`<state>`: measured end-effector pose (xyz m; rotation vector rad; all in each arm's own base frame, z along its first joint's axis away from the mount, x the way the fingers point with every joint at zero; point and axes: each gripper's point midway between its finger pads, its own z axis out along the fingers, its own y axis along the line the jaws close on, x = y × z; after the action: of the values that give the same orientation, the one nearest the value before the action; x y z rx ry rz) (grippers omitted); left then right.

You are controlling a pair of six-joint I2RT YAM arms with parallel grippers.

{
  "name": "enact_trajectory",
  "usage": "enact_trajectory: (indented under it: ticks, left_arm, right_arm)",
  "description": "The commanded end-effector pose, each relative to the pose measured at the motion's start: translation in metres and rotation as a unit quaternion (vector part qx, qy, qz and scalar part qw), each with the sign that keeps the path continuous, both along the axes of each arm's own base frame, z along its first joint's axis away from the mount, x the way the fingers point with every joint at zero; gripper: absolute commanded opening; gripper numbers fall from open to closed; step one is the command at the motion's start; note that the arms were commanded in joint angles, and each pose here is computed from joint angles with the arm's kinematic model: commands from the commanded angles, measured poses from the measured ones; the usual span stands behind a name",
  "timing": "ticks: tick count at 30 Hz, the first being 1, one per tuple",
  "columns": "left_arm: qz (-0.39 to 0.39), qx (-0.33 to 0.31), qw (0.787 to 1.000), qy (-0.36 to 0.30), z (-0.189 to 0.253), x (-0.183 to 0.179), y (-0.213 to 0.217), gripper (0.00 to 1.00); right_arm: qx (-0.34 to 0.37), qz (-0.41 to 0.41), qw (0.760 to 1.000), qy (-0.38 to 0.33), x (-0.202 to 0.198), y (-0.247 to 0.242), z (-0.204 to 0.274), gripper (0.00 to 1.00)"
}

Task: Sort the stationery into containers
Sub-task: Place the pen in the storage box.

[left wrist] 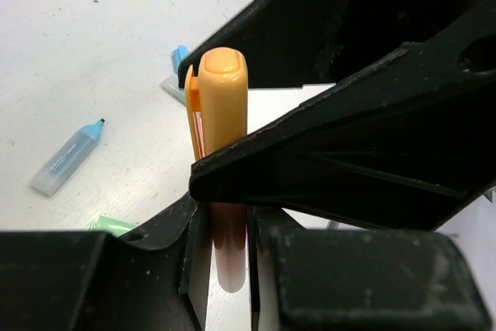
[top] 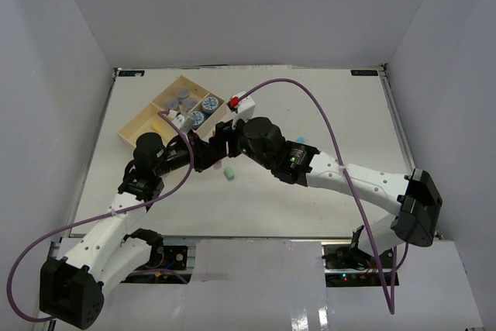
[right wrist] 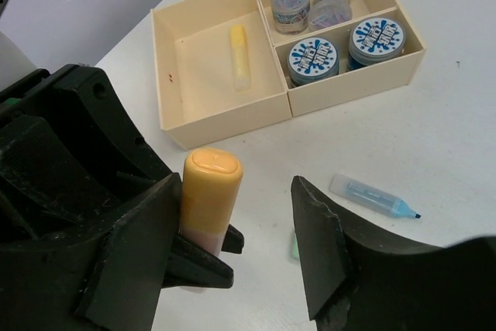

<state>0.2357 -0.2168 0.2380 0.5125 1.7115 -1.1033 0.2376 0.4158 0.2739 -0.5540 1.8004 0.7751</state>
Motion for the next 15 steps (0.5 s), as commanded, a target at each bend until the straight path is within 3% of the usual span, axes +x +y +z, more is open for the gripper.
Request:
enact_trajectory:
  ticks: [1,11,15]
  left_arm:
    - [-0.006,-0.026,0.999,-0.032,0.024,-0.001,-0.002,0.0]
    - [-0.002,-0.022,1.0,0.003,0.006,-0.001,-0.002,0.0]
    - [0.004,-0.023,1.0,0.017,0.004,0.0,-0.001,0.0]
  right_arm:
    - [-0.036,0.021,0.999,0.001,-0.008,0.003,-0.006,0.66]
    - [0.005,0.004,0.999,-0.043,0.013,0.01,0.05,0.95]
    - [0.009,-0.053,0.996,-0.071,0.036,-0.004,0.074,0.96]
